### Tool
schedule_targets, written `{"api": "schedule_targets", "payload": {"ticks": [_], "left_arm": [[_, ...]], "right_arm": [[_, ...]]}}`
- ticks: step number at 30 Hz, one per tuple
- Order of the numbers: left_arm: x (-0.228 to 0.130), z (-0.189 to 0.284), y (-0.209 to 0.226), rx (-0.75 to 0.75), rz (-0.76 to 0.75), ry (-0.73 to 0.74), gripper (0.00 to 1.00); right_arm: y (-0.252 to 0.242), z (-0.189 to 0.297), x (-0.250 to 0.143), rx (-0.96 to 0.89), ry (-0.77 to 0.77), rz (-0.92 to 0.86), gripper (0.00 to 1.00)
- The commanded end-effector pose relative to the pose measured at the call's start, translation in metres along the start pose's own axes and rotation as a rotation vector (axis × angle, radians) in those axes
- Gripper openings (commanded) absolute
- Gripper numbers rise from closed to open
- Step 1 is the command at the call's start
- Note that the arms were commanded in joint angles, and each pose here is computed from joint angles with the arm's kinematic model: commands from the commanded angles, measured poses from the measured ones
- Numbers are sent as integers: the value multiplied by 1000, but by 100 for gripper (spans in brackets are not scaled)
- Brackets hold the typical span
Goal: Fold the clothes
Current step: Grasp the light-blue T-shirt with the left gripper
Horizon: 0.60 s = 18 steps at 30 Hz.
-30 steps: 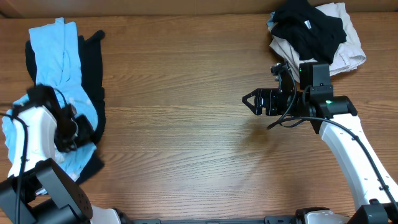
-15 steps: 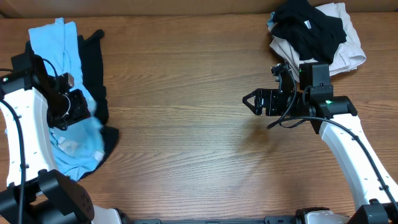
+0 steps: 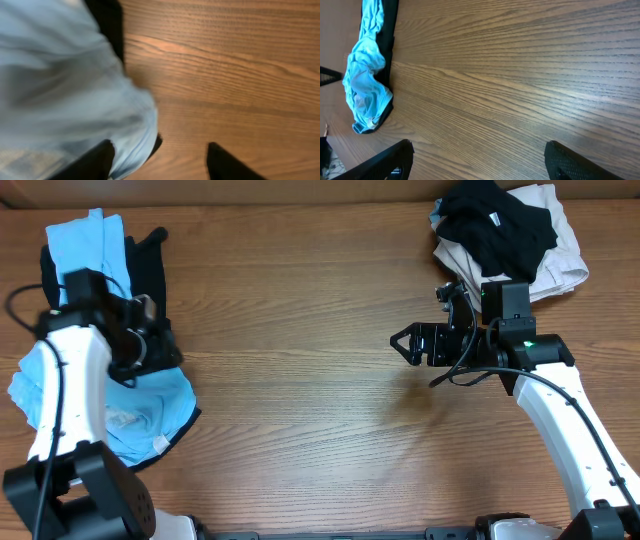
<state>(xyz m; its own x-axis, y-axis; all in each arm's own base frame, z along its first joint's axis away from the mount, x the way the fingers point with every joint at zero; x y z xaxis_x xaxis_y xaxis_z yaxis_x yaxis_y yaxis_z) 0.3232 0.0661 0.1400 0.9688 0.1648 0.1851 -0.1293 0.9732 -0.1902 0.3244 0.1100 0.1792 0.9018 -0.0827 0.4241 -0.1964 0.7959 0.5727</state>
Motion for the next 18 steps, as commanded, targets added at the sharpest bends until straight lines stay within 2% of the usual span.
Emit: {"api": "schedule_targets", "payload": {"ticks": [1,2,4,7,10,13,18], "left_arm": [[-8,-25,-6,12,-45,14,70],[-8,-29,-4,27,-50,3,73],[-6,-36,0,47,-48,-19,73],[-4,-42,8,91,-38,-38,68],[-7,-48,12,114,-37,-42,67],[-10,-53,13,114,-36,-37,60],[-11,-53,15,129,-35,-34,40]], "right_arm": [[3,3,5,7,-15,5,87],[3,3,5,6,-14,4,87],[3,3,4,6,-10,1,88],[3,3,4,5,-8,-1,87],[3,3,4,5,-7,-1,87],[3,3,4,5,-9,0,87],[3,3,4,6,-11,2,87]]}}
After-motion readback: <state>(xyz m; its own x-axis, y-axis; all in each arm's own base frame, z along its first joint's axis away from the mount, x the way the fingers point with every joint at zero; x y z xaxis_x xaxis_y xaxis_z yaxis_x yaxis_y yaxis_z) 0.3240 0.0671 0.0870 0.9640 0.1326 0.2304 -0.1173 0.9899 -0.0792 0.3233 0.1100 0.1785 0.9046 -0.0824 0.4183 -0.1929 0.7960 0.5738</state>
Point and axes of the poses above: each gripper's point midway between its finger pads, its own z axis back along the fingers, its own y axis along the line the jaws close on, x = y × z, the point moved 3 cm from there along z, back along the fingers, and after that the axes turned 3 degrees about -z, right-handed, at the moved point
